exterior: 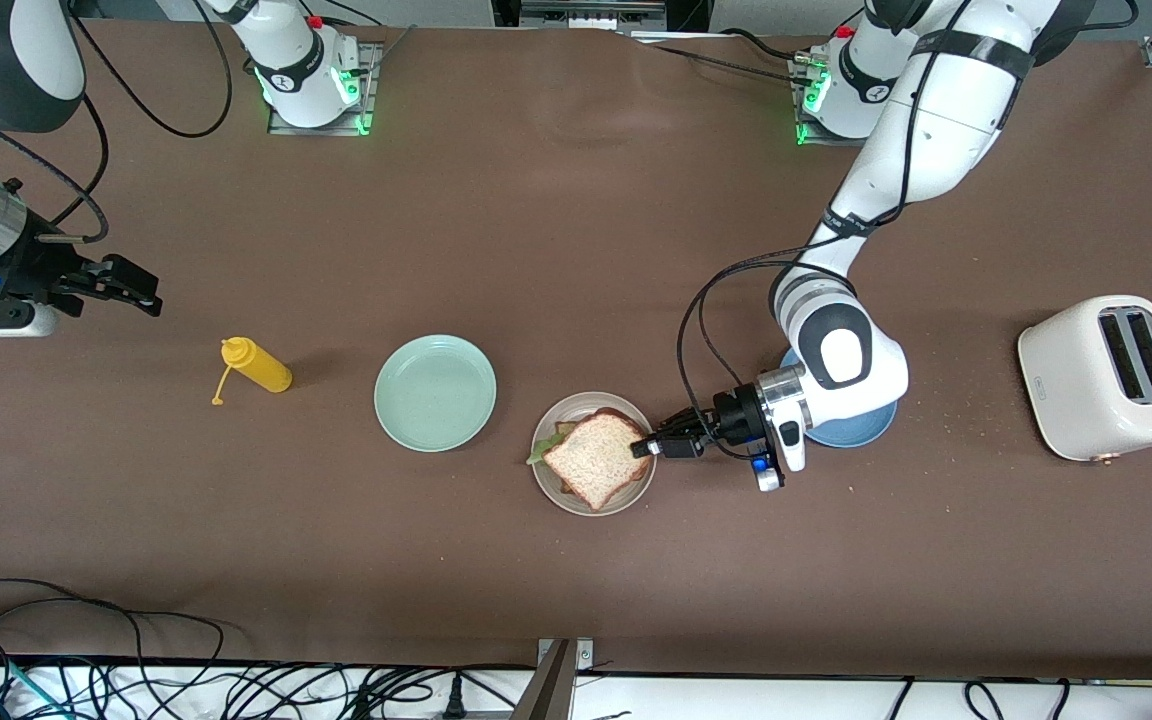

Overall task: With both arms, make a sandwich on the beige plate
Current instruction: 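Lower the bread slice onto the lettuce with the left gripper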

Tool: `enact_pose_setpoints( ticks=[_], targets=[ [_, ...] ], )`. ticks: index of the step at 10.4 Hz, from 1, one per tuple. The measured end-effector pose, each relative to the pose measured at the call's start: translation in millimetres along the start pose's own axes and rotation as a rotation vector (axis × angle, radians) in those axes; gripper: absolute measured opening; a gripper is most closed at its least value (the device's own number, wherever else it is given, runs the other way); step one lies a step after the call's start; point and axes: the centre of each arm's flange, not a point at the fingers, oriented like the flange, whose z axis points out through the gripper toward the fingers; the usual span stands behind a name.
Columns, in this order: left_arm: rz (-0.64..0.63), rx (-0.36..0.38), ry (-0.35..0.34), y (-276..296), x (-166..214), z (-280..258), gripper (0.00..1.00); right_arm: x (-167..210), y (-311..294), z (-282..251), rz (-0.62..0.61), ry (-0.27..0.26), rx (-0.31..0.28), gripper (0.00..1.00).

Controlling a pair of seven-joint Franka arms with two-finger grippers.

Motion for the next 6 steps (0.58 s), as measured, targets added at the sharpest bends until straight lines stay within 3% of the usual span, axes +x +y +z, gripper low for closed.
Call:
enact_pose_setpoints(
  ticks=[3, 6],
  targets=[
    [0.007, 0.014, 0.003, -10, -3, 9, 0.08, 5, -8, -6, -0.033, 0.011, -0.042, 1.0],
    [0.028, 0.025, 0.002, -19, -3, 14, 0.08, 9, 3, -10, -0.014, 0.005, -0.049, 1.0]
  ],
)
